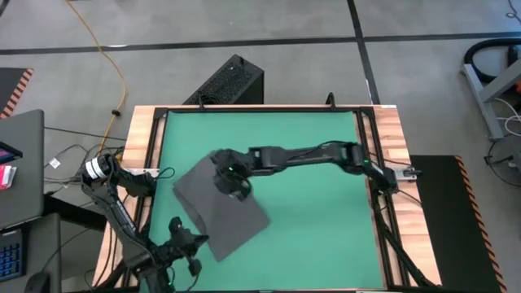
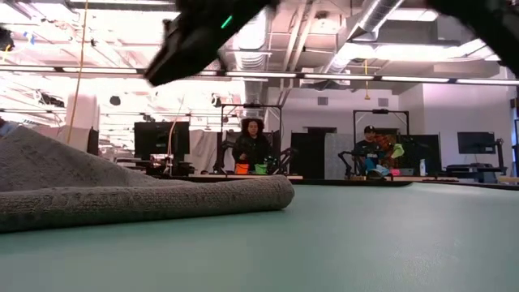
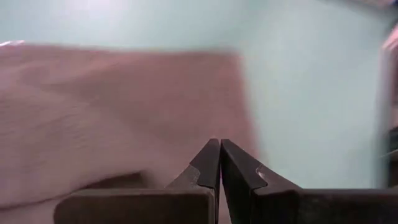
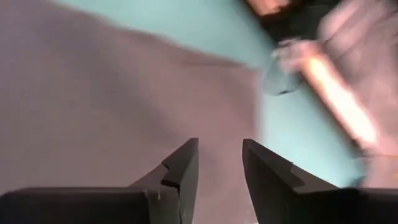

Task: Roll towel
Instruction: Roll the gray towel

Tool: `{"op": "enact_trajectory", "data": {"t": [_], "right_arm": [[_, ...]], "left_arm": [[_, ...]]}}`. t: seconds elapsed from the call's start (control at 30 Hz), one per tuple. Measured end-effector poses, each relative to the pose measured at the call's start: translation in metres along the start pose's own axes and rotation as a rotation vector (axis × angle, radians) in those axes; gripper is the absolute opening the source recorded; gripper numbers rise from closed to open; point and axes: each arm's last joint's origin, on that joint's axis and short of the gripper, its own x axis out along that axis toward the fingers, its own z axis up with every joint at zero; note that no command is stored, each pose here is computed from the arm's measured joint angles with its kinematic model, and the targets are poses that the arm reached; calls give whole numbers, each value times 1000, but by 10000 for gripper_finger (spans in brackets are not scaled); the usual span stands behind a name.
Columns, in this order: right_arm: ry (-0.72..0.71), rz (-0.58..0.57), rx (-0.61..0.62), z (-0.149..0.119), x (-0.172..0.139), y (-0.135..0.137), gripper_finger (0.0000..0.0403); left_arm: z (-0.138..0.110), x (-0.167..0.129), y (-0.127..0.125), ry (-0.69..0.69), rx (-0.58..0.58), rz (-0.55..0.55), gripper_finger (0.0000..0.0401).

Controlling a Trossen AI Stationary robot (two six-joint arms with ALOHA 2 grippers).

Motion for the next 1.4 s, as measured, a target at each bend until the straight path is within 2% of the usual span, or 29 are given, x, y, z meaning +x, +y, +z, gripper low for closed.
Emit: {"op": "enact_trajectory", "data": {"t": [0.1, 0.17, 0.23, 0.3, 0.43, 0.5, 0.57, 0.67, 0.8, 0.9, 0.97, 1.03, 1.1, 1.2, 1.4], "right_arm": [[80, 147, 43, 8, -47, 11, 136], [115, 191, 89, 12, -78, 13, 127], [154, 220, 144, 13, -106, 15, 121], [186, 243, 195, 14, -134, 18, 117], [235, 280, 304, 15, -179, 27, 116], [198, 305, 340, 16, -195, 33, 116], [99, 341, 361, 19, -202, 40, 116], [-42, 308, 330, 22, -185, 64, 107], [-183, 222, 282, 1, -126, 118, 66], [-352, 84, 290, -16, -89, 153, 19], [-426, -21, 320, -25, -70, 167, 12], [-404, -73, 372, -35, -49, 178, 13], [-358, -48, 404, -45, -27, 188, 10], [-337, -36, 419, -46, 0, 193, 6], [-252, 47, 437, -49, 26, 205, 4]], "left_arm": [[4, 9, 11, 110, 190, 103, 0], [6, 10, 15, 117, 324, 128, 0], [8, 10, 20, 105, 409, 164, 1], [11, 12, 27, 129, 433, 223, 6], [26, 31, 37, 246, 381, 346, 33], [34, 43, 39, 297, 396, 360, 53], [41, 56, 38, 316, 396, 350, 73], [47, 66, 37, 321, 371, 328, 92], [45, 64, 32, 305, 364, 296, 94], [48, 55, 25, 266, 353, 267, 87], [51, 49, 18, 243, 352, 246, 82], [56, 42, 11, 233, 344, 223, 76], [62, 36, 5, 225, 329, 200, 70], [70, 29, -2, 216, 311, 174, 64], [76, 22, -10, 177, 288, 142, 53]]}}
